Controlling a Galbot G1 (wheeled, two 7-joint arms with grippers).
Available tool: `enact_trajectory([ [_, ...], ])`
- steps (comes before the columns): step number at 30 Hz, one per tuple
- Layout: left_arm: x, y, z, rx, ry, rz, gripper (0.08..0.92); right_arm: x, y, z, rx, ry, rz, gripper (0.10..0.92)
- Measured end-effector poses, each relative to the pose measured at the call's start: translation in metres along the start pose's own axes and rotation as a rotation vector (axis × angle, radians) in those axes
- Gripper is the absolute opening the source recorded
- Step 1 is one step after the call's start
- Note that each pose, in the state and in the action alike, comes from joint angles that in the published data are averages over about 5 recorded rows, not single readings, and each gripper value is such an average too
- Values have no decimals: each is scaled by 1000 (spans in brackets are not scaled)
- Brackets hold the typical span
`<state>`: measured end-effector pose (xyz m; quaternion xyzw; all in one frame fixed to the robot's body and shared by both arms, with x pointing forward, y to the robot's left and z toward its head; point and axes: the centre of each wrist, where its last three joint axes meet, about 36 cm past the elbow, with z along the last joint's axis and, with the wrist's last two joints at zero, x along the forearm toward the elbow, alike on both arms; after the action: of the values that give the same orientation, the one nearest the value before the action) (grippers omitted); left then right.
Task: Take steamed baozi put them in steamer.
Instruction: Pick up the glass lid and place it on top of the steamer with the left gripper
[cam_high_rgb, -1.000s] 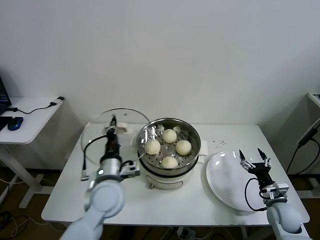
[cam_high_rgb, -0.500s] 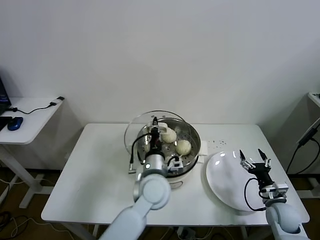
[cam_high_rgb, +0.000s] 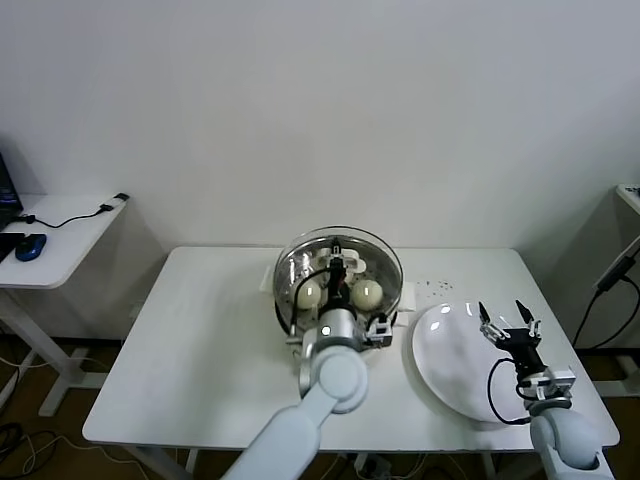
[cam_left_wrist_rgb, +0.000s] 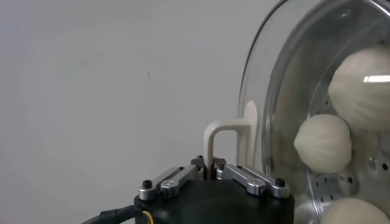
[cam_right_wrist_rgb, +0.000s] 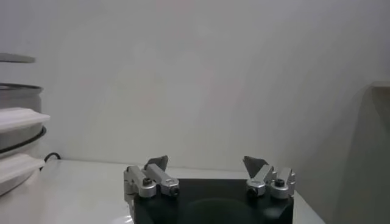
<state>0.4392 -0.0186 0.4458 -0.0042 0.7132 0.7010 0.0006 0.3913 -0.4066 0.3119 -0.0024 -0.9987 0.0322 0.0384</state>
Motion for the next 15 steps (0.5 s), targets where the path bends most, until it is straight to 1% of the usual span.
enact_trajectory([
  [15, -10, -16, -4, -29, 7, 26, 149, 1, -1, 0, 6, -4, 2, 823],
])
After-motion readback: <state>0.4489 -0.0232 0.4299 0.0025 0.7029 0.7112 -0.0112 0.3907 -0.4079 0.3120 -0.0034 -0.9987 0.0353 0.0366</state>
